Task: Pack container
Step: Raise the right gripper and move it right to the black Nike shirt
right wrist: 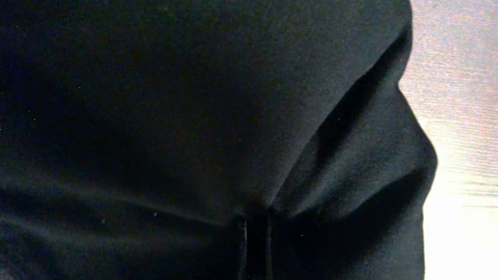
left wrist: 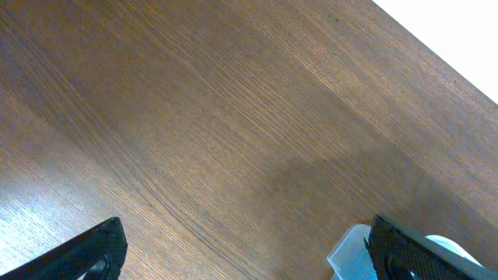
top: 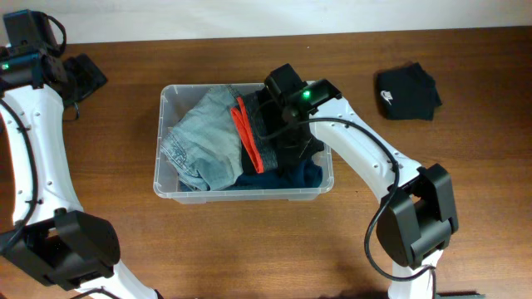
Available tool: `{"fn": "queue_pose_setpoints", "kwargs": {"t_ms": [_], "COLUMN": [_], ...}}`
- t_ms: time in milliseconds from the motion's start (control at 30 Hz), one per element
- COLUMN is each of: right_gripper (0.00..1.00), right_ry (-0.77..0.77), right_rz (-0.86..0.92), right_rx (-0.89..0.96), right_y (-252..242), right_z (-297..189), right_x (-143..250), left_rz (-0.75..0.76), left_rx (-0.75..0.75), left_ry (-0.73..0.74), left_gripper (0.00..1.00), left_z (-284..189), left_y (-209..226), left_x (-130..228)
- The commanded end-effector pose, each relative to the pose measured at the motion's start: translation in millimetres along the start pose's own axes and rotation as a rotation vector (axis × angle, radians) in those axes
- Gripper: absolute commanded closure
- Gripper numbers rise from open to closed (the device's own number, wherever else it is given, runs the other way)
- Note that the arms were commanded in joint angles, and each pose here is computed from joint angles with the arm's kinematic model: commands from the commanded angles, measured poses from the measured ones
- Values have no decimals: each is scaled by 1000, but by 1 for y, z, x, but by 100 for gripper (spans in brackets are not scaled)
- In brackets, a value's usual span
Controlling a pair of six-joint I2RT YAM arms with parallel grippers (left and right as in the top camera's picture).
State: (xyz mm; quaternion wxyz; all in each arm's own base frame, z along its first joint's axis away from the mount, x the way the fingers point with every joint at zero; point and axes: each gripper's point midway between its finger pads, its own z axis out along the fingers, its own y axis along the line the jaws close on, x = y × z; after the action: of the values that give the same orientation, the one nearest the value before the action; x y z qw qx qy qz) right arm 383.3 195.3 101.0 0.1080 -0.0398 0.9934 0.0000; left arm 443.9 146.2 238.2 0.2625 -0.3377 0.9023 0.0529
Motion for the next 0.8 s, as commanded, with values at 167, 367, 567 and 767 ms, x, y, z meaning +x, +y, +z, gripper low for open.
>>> {"fn": "queue_pose_setpoints", "kwargs": {"t_ms": [167,367,567,767], "right_gripper": [93,35,4,1], "right_ry": [-224,-419,-410,-325], "right_rz": [27,139,421,655], "right_rx": [48,38,14,-169], "right_y": [-14,-65,-163,-229], "right_z": [-66,-139,-142,-123], "right_x": [-45,-95,-109,-100], "left_rz": [-13,-13,-13,-13], "left_rx": [-4,-4,-4,-4], "left_ry": [-3,-3,-3,-3], "left_gripper": [1,1,1,1], "left_z": [0,0,0,0], "left_y": [0,0,0,0], "left_x": [-1,-1,-1,-1]}}
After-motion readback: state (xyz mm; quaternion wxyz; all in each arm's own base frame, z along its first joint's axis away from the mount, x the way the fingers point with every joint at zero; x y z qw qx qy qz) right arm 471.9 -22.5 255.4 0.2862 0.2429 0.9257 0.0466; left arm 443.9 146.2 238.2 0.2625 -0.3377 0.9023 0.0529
